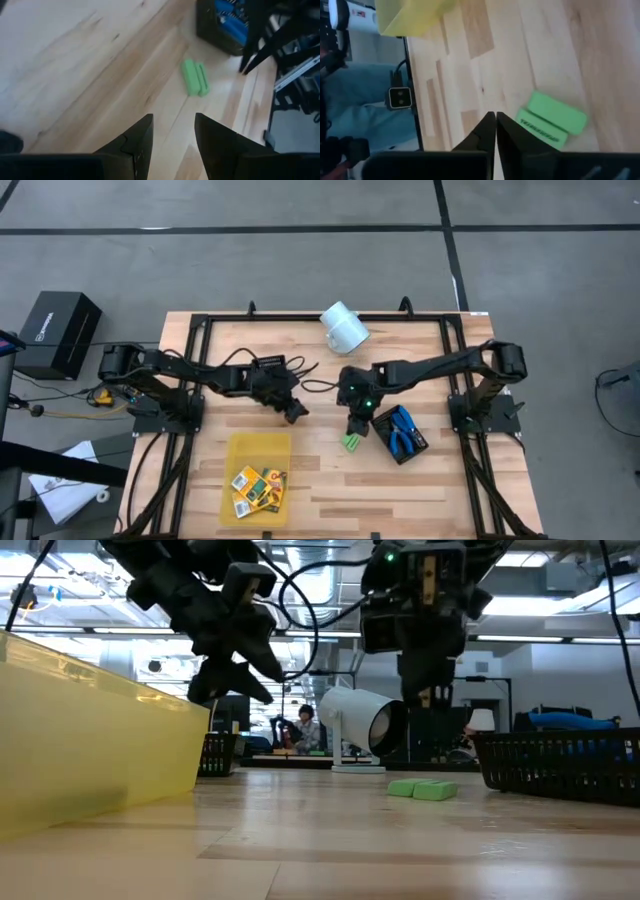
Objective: Pick & Place School Supplies
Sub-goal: Move the bottom black bin to the top right of the table
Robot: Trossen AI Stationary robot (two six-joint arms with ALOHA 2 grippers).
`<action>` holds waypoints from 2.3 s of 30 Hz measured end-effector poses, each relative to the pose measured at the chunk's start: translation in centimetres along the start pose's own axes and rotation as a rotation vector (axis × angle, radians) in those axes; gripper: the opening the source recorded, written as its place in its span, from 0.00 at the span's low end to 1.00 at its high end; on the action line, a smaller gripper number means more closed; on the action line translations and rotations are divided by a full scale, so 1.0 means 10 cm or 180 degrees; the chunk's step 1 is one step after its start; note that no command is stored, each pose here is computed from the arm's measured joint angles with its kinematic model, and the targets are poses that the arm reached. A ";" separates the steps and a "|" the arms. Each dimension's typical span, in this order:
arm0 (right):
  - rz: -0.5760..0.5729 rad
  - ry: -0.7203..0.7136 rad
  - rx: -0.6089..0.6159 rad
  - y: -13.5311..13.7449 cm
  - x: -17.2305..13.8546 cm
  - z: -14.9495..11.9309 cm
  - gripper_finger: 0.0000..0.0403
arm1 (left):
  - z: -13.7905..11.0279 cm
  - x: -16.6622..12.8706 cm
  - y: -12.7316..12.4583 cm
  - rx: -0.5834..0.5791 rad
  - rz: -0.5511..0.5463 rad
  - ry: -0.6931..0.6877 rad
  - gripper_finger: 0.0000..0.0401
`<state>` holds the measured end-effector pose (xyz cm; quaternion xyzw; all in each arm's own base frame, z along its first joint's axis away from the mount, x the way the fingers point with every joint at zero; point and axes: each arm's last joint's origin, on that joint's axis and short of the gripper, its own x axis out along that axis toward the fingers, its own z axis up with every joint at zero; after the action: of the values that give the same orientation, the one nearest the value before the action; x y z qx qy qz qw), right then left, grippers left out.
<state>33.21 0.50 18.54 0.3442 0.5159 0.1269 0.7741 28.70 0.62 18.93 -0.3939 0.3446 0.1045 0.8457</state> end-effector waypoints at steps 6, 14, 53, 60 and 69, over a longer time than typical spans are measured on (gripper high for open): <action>0.0067 -0.0131 -0.0032 0.03 -0.04 0.05 0.04 | 0.10 -0.01 -0.06 0.0184 -0.0247 -0.0275 0.35; 0.0050 -0.1076 -0.0413 0.40 -0.82 0.14 0.01 | 0.13 0.17 0.04 0.0280 -0.0437 -0.0032 0.35; -0.0723 0.0073 0.0447 0.34 0.69 -0.26 0.00 | 0.30 0.56 -0.02 0.0666 -0.0575 0.0194 0.35; -0.0882 -0.0010 0.0690 0.26 0.73 -0.37 0.00 | 0.30 0.56 -0.02 0.0704 -0.0618 0.0222 0.35; -0.0771 -0.0185 0.0730 0.35 0.53 -0.34 0.00 | 0.30 0.56 -0.03 0.0732 -0.0636 0.0224 0.35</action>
<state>33.08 7.34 16.25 0.3692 0.5421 -0.0371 0.7540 34.44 2.12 16.74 -0.3303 0.3427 -0.0342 0.8788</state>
